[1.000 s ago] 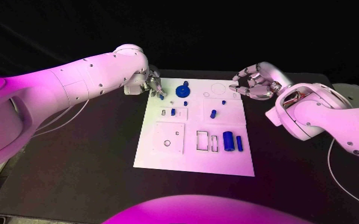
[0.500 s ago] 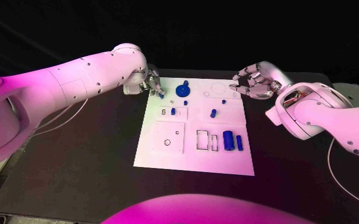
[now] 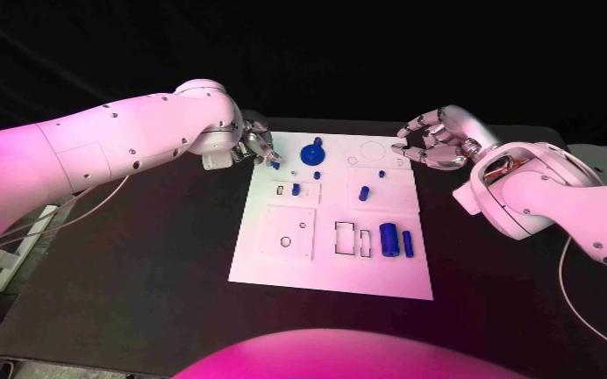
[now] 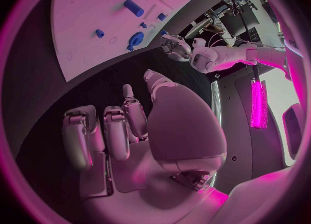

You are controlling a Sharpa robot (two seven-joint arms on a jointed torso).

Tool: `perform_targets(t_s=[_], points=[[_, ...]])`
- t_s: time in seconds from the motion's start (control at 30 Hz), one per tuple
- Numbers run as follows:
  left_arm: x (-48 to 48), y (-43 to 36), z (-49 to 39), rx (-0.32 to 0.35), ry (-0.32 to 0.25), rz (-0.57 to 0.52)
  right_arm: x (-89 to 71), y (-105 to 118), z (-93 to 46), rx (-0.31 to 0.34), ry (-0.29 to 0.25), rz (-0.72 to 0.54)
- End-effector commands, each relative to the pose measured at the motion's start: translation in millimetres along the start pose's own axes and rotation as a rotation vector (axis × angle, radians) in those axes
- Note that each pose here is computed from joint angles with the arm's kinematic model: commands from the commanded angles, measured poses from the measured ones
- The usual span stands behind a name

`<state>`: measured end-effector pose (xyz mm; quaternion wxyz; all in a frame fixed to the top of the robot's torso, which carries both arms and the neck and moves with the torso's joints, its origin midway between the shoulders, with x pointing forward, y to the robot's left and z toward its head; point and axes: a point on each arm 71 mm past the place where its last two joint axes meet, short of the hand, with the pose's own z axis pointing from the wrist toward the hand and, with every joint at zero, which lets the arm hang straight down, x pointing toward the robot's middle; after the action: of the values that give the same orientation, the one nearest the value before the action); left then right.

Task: Assemble the parts on the task board

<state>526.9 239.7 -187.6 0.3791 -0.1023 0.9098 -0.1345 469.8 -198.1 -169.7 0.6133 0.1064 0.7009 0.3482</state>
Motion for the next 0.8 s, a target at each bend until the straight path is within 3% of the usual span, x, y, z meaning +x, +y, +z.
perform_targets(t_s=[0.03, 0.37, 0.8], points=[[0.4, -5.3, -5.5, 0.051, -0.076, -0.047, 1.3, 0.5, -0.1, -0.007, 0.012, -0.007], [26.1, -3.5, -18.3, 0.101, -0.122, -0.011, 2.3, -0.4, -0.5, -0.005, 0.014, -0.005], [49.9, 0.4, -14.1, 0.103, -0.088, 0.042, 2.9, -0.7, -0.8, -0.005, 0.016, -0.004]])
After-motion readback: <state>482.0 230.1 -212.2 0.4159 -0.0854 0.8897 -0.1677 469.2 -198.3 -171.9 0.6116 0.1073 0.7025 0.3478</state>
